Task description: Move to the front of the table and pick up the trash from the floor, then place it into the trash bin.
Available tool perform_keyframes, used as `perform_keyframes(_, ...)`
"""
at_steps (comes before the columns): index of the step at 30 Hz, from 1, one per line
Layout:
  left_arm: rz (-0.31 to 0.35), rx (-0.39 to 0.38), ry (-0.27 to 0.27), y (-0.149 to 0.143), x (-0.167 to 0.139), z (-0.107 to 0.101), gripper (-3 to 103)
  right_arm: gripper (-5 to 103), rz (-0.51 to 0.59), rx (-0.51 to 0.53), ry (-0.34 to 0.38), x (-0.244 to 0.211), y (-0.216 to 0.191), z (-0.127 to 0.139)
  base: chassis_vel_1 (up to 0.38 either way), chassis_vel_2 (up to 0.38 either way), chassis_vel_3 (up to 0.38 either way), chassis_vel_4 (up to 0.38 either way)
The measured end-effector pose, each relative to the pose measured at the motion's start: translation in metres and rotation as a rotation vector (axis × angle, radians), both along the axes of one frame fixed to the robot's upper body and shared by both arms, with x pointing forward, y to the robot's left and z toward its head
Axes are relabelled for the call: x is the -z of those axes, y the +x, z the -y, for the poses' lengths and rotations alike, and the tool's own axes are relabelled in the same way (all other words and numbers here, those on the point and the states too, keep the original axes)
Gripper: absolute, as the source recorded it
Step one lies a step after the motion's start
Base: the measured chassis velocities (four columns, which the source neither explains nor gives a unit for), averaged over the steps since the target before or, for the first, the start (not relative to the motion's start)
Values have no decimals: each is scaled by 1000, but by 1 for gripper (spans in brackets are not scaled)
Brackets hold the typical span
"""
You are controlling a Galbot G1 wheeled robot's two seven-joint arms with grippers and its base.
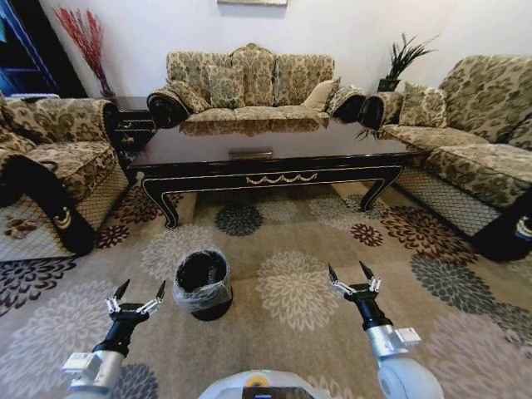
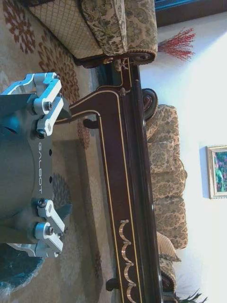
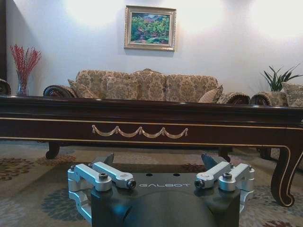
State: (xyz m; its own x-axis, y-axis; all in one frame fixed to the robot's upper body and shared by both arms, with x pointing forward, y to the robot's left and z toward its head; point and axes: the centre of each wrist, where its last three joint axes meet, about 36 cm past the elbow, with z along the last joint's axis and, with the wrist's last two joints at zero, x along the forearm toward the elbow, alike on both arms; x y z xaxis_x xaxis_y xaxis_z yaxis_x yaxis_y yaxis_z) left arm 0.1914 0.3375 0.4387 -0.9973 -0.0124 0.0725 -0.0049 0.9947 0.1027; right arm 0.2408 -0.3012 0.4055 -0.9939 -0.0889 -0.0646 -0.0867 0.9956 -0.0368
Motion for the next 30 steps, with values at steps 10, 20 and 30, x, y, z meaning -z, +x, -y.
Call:
perform_keyframes(10, -1, -3, -1, 0, 0, 0, 100, 100, 0, 0, 2, 0, 0, 0, 0, 0, 0, 0)
perform_keyframes(20, -2, -3, -1, 0, 0, 0, 100, 100, 0, 0, 3, 0, 0, -1, 0, 0, 0, 0)
perform_keyframes(30, -2, -4, -1, 1, 0, 0, 100, 100, 0, 0, 3, 0, 0, -1, 0, 0, 0, 0)
